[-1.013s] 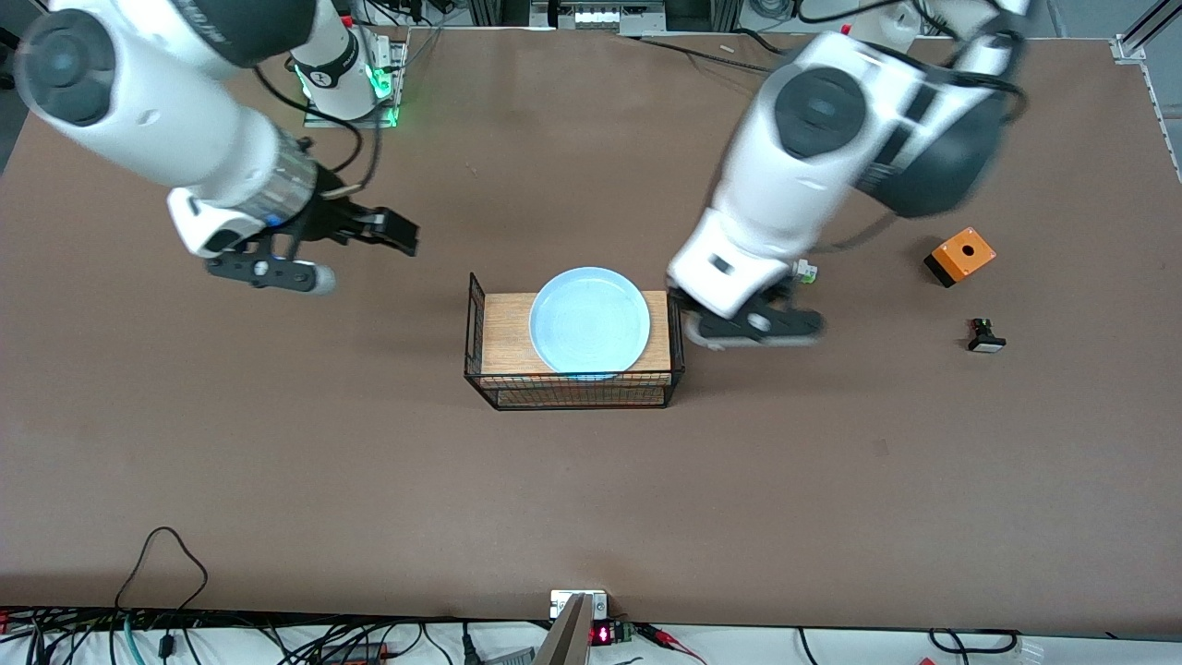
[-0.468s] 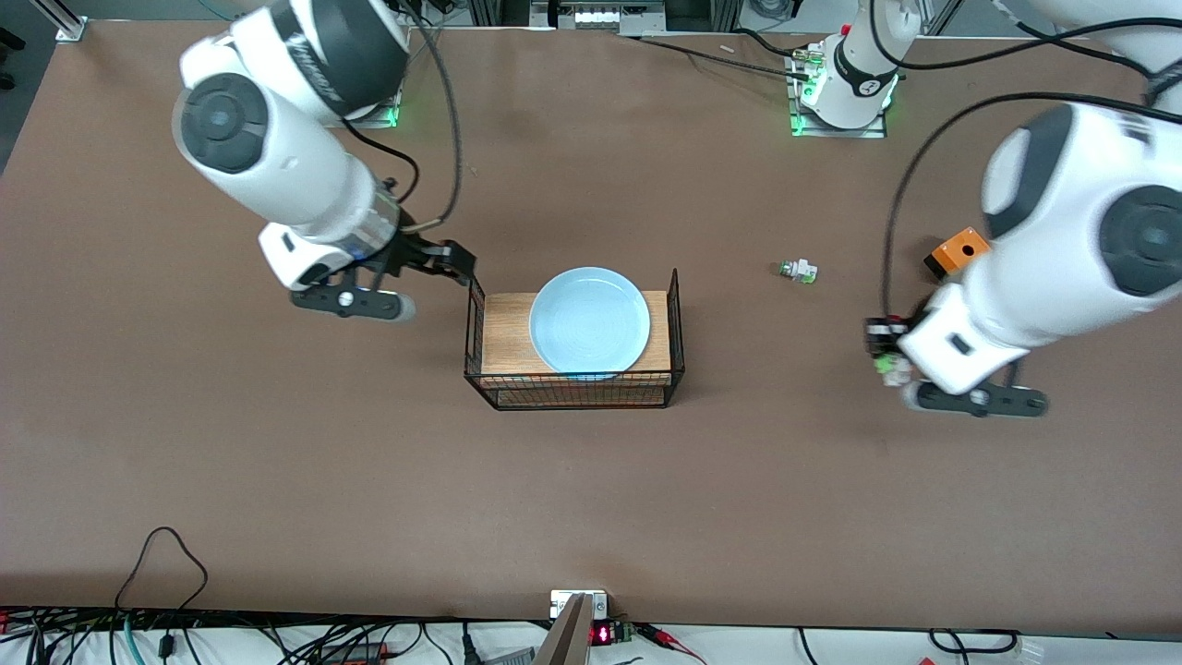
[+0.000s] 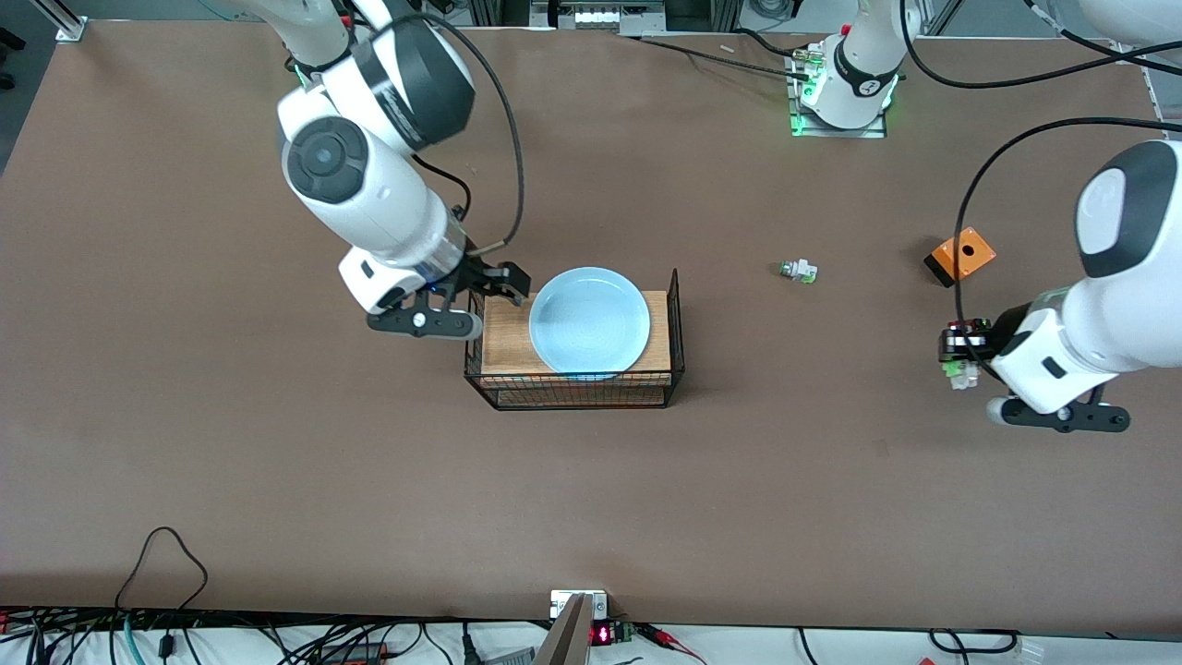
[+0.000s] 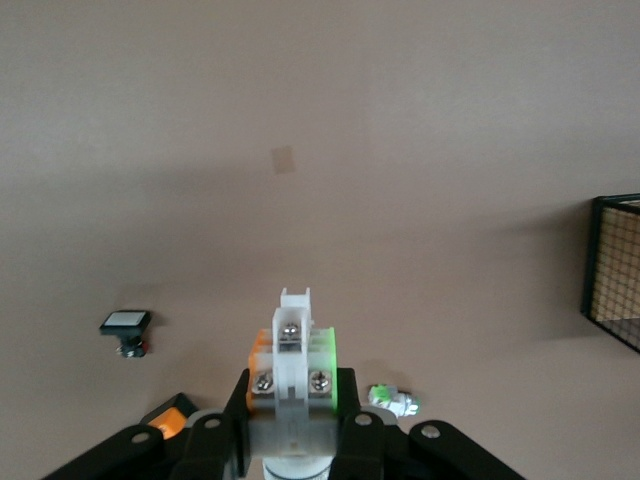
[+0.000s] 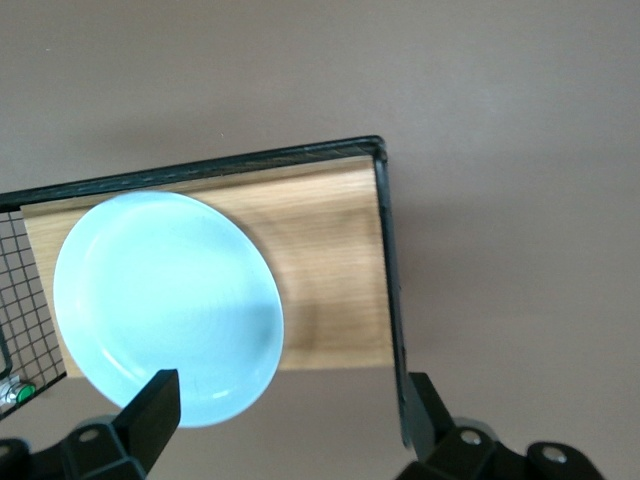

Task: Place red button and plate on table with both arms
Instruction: 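Carry the button toward the orange box while the right gripper grips the plate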

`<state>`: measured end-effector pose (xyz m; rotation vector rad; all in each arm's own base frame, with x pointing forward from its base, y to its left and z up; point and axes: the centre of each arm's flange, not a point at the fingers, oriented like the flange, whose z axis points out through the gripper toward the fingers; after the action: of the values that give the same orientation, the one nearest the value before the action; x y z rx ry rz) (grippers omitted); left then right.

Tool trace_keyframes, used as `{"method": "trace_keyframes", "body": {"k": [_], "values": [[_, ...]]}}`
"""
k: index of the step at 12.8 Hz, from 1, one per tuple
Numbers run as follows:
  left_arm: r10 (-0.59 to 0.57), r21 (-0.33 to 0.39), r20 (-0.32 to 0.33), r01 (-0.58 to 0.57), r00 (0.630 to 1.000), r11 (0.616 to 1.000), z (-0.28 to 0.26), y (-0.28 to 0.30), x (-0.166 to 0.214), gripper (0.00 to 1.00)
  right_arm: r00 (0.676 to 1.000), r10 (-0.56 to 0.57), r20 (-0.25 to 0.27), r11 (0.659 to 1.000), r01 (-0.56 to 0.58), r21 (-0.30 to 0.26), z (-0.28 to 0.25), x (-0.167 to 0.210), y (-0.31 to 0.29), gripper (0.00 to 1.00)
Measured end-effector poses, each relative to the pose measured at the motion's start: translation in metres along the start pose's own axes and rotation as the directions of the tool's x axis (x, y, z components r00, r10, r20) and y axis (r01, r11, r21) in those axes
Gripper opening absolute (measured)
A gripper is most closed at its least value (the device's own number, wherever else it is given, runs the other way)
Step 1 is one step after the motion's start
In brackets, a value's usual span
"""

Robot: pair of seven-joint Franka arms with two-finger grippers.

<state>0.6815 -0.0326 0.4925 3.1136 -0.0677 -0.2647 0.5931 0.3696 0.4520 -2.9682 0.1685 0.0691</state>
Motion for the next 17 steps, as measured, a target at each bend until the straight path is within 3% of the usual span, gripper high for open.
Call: {"method": "trace_keyframes", "body": {"k": [4, 8, 10, 13, 17], "values": [[-0.024, -0.011, 0.034, 0.025, 0.999, 1.0, 0.002, -0.044, -0.005, 0.34, 0.999, -0.035, -0.003, 0.999, 0.035, 0.003, 0.036, -0.007, -0.024, 1.0], [-0.021, -0.011, 0.087, 0.022, 0.996, 1.0, 0.022, -0.046, -0.008, 0.34, 0.998, -0.057, -0.002, 0.998, 0.057, 0.003, 0.054, -0.018, -0.042, 1.0], [-0.021, -0.012, 0.125, 0.023, 0.992, 1.0, 0.05, -0.048, -0.008, 0.34, 0.999, -0.03, -0.013, 0.999, 0.03, 0.013, 0.065, -0.019, -0.048, 1.0], [-0.009, -0.008, 0.103, 0.009, 0.995, 1.0, 0.107, -0.04, -0.008, 0.34, 1.0, -0.001, -0.013, 1.0, 0.001, 0.013, 0.085, -0.024, -0.059, 1.0], [-0.003, 0.003, 0.115, 0.002, 0.993, 1.0, 0.172, -0.036, -0.039, 0.34, 1.0, -0.001, -0.028, 1.0, 0.0, -0.016, 0.096, -0.017, -0.052, 1.0]]}}
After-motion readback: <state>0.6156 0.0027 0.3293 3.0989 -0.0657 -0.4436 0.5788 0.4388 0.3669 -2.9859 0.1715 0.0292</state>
